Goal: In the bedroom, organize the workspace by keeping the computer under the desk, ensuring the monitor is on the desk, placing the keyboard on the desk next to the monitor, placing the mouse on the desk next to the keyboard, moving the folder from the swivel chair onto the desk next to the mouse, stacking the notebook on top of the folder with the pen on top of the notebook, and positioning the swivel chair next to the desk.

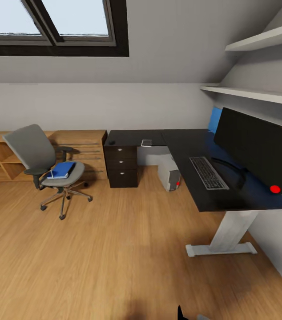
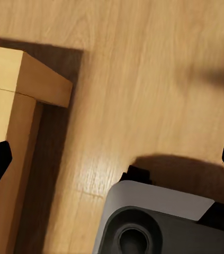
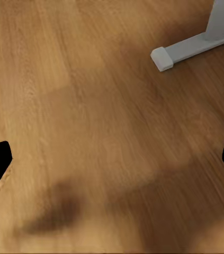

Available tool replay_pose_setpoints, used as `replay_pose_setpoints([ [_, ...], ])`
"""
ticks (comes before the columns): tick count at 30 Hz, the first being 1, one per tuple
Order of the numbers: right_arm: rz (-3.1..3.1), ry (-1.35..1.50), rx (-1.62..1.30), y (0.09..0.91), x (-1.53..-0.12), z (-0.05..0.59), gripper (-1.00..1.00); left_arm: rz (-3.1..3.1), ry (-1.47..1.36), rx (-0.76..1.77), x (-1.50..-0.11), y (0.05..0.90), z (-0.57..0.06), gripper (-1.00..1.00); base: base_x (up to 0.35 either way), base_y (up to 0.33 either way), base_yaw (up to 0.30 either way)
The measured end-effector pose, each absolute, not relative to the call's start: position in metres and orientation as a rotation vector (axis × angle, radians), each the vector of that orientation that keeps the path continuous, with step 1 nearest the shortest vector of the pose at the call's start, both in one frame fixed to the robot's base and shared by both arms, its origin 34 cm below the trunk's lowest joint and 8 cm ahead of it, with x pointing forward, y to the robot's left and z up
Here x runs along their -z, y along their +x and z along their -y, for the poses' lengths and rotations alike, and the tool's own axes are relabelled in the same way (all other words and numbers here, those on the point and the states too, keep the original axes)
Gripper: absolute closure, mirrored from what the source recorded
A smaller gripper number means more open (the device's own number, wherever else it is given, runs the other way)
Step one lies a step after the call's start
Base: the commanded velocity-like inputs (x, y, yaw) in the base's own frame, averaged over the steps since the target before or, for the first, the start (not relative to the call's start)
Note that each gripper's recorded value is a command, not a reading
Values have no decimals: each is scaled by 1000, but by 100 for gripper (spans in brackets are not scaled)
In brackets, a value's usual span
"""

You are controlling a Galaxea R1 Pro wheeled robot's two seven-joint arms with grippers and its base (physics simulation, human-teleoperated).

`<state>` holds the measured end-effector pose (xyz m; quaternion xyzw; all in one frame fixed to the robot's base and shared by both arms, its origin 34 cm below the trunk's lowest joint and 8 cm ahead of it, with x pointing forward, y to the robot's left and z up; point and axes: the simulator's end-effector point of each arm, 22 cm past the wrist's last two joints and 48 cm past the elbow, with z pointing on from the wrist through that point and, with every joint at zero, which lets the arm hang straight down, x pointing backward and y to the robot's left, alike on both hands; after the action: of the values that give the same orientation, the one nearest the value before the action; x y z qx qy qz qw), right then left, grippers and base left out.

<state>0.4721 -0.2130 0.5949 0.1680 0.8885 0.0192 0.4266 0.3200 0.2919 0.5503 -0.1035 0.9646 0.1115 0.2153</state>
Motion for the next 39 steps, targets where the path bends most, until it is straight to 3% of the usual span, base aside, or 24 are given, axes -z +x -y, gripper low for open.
replay_pose_setpoints([
  [39, -1974, 395, -7, 488, -648, 214, -100, -2630, -288, -302, -559, 334, -292, -100, 322, 0, 22],
])
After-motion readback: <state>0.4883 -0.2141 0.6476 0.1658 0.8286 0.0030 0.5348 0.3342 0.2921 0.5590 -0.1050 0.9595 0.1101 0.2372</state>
